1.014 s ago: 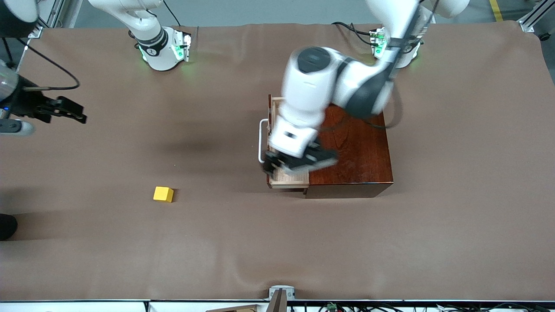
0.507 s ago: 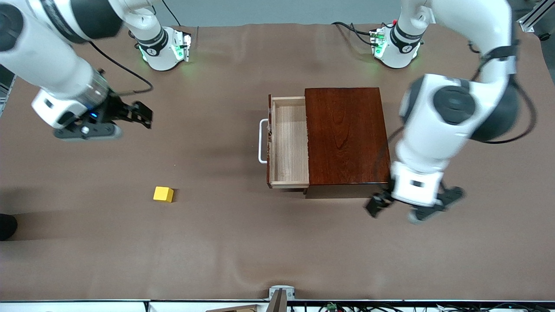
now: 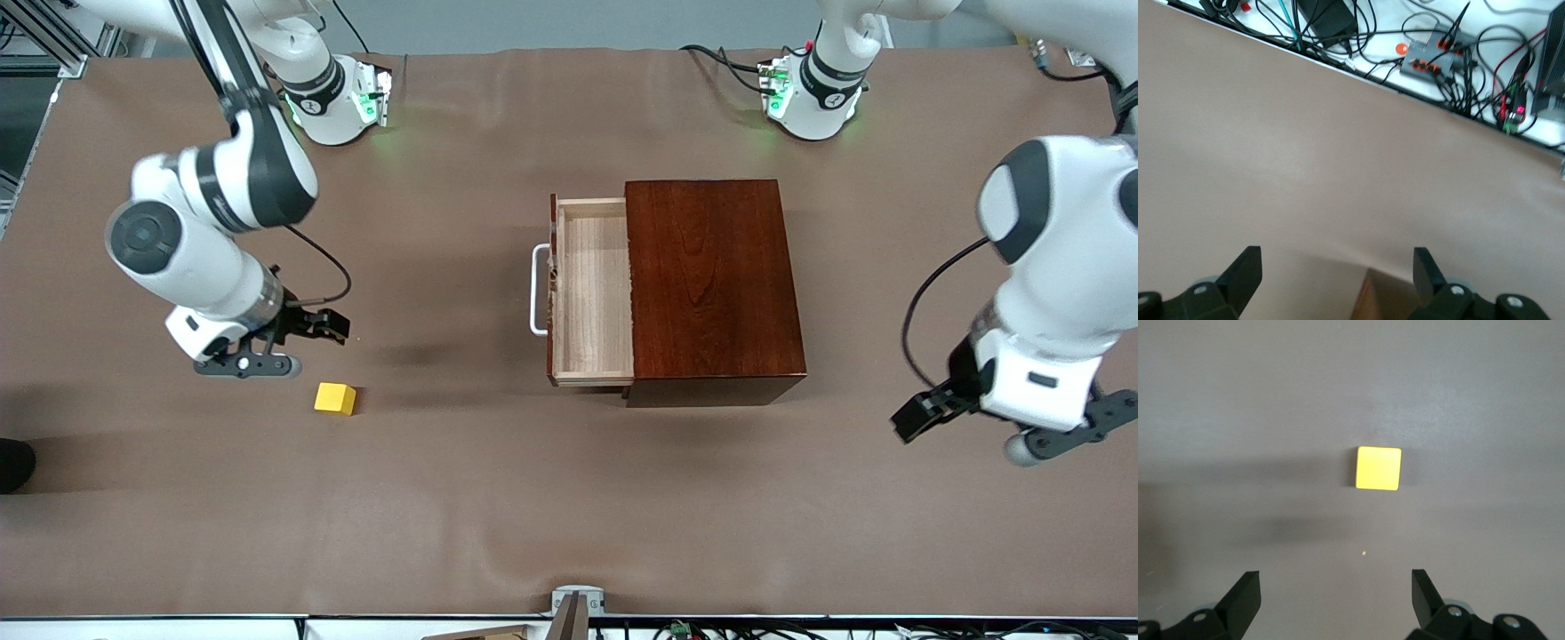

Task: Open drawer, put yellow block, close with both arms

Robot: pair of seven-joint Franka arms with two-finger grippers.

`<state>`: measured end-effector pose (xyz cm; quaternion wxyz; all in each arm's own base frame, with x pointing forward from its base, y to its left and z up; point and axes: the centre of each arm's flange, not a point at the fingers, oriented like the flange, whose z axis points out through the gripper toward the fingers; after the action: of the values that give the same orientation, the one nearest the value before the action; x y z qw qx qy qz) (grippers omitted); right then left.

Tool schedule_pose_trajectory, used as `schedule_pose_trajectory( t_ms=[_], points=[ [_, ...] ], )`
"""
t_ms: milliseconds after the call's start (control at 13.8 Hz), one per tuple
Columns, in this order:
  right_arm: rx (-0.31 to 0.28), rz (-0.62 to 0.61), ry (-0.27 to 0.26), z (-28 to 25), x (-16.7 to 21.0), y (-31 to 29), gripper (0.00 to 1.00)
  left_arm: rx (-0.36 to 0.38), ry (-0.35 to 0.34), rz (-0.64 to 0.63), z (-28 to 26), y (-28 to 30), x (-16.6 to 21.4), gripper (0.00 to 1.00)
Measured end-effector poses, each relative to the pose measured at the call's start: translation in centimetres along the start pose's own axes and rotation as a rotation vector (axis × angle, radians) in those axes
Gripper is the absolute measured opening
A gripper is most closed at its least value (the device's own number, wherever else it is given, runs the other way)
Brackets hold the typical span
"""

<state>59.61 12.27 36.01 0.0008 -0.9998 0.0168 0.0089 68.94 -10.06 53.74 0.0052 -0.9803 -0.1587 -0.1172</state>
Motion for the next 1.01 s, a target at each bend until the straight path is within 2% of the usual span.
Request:
schedule_pose_trajectory(
  t_ms=[145,435,652,1014],
  points=[
    [-0.002,0.034,0.003,3.5,0.6,2.0,1.0,0.016,-0.051,0.094,-1.2,-1.2,-1.4,1.0],
    [-0.001,0.055,0.031,9.3,2.1,3.1,1.0,0.025,-0.118,0.198,-4.4,-5.2,-3.6,1.0],
    [0.002,0.053,0.052,12.2,2.9,2.8,1.0,0.019,-0.156,0.273,-7.5,-7.8,-5.1,1.0],
    [-0.001,0.058,0.044,15.2,3.9,2.7,1.0,0.01,-0.231,0.397,-10.4,-9.2,-7.5,1.0]
  ],
)
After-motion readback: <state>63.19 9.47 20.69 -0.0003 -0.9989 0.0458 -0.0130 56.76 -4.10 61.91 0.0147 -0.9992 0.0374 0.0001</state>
